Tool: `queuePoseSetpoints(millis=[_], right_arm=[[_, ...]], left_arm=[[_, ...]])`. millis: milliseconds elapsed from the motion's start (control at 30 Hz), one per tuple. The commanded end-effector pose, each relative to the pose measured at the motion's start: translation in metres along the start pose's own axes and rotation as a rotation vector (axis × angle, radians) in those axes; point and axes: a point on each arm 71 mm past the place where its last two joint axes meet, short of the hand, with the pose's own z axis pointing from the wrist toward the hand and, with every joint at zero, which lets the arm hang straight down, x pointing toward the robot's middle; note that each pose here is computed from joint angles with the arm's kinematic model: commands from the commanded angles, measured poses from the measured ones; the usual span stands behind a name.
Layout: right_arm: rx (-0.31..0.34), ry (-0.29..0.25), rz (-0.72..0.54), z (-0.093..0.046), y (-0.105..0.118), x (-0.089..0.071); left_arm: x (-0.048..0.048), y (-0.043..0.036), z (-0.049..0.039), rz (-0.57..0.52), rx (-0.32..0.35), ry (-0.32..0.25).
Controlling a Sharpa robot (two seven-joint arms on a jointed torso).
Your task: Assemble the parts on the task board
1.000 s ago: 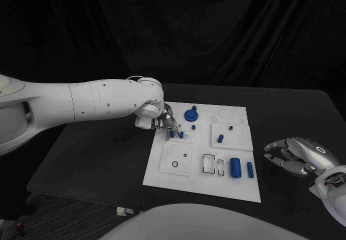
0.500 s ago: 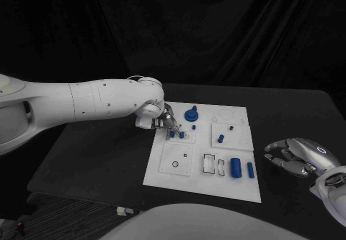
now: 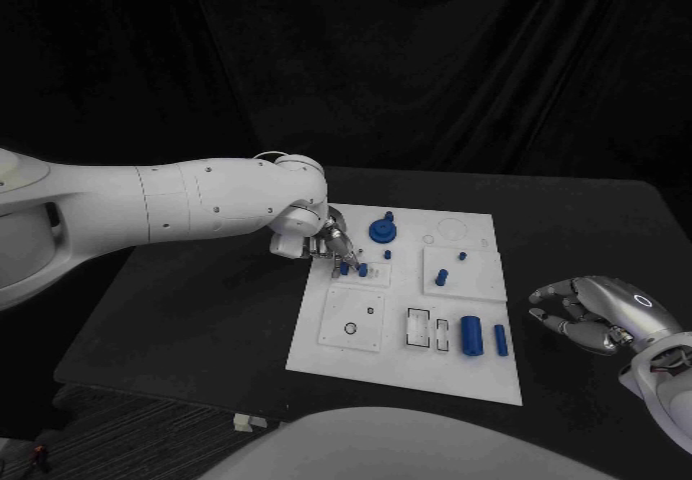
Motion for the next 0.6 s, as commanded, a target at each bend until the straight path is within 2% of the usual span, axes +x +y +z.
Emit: queuePoseSetpoints(millis=[33, 600], right_arm=[[0.012, 0.005, -0.002, -0.0006, -0.0009, 0.0011], [0.013, 0.001, -0.003, 0.0006, -0.0014, 0.0013]], left_arm=[[0.0026, 0.0027, 0.0032, -0.004, -0.006, -0.009], [0.0034, 0.0031, -0.0008, -0.03, 0.016, -0.043]])
